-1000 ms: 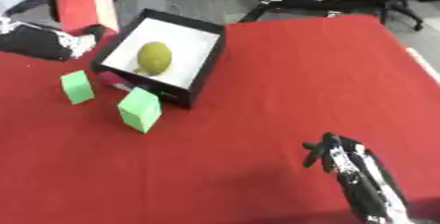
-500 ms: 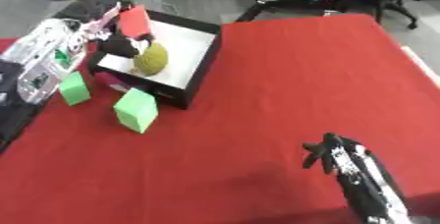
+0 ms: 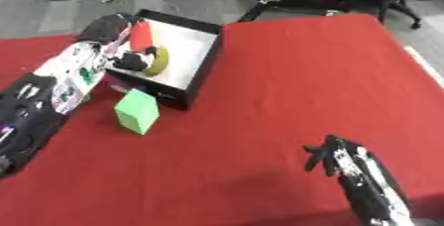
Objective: Pick up objects on the table and place them in the box.
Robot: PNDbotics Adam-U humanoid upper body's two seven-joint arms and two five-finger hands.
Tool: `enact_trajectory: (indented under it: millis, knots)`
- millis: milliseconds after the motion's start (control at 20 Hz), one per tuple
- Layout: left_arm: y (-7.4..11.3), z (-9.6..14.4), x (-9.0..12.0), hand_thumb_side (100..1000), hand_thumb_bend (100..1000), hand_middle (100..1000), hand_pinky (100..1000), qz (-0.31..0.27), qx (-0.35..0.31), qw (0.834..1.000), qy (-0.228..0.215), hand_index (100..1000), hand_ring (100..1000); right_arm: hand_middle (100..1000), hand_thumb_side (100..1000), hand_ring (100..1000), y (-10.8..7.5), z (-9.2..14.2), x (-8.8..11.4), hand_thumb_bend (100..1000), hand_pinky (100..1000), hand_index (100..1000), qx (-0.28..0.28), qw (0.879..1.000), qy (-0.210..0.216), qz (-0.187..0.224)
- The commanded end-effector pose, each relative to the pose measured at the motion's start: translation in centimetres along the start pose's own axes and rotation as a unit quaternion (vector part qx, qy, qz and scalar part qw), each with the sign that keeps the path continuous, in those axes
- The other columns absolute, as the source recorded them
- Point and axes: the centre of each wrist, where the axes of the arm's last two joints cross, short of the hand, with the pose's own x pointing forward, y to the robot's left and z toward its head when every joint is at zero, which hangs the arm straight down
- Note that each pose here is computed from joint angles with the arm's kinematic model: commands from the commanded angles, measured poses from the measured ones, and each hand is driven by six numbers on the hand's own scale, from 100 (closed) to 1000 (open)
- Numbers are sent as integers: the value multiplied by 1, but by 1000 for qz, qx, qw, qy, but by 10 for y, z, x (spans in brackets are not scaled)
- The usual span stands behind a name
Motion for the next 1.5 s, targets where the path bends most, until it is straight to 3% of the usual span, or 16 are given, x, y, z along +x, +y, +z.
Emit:
enact_trajectory:
  millis: [50,200,400,700,800,1000,1250,1500]
  knots:
    - [15,0,-3,1000,100,905,804,5,23,1000,-6,981,785,213,683,446,0,-2,4,100,827,467,4,1000,-11,0]
    - [31,8,-6,1000,100,939,818,16,48,999,-21,999,810,213,680,446,0,-2,4,100,828,467,3,1000,-10,1]
    - [73,37,-12,1000,100,954,832,26,87,994,-60,1000,828,212,679,446,-2,-1,4,100,828,467,-1,1000,-9,4]
    - [142,122,-18,1000,100,964,845,-3,90,984,-153,1000,840,211,681,445,-4,1,4,100,828,467,-7,1000,-7,10]
    - [156,149,-21,1000,100,970,848,-27,89,982,-166,1000,844,211,676,445,-4,1,4,100,829,467,-7,1000,-7,12]
    - [161,161,-36,1000,100,922,825,-60,96,977,-181,983,811,210,669,445,-5,2,4,100,829,467,-9,1000,-7,13]
    - [150,162,-48,977,100,879,806,-44,101,977,-181,959,779,210,663,445,-5,2,5,100,829,468,-9,1000,-7,14]
    - [147,160,-36,893,100,859,797,-39,89,983,-158,946,766,209,673,445,-4,3,4,100,829,468,-6,1000,-4,14]
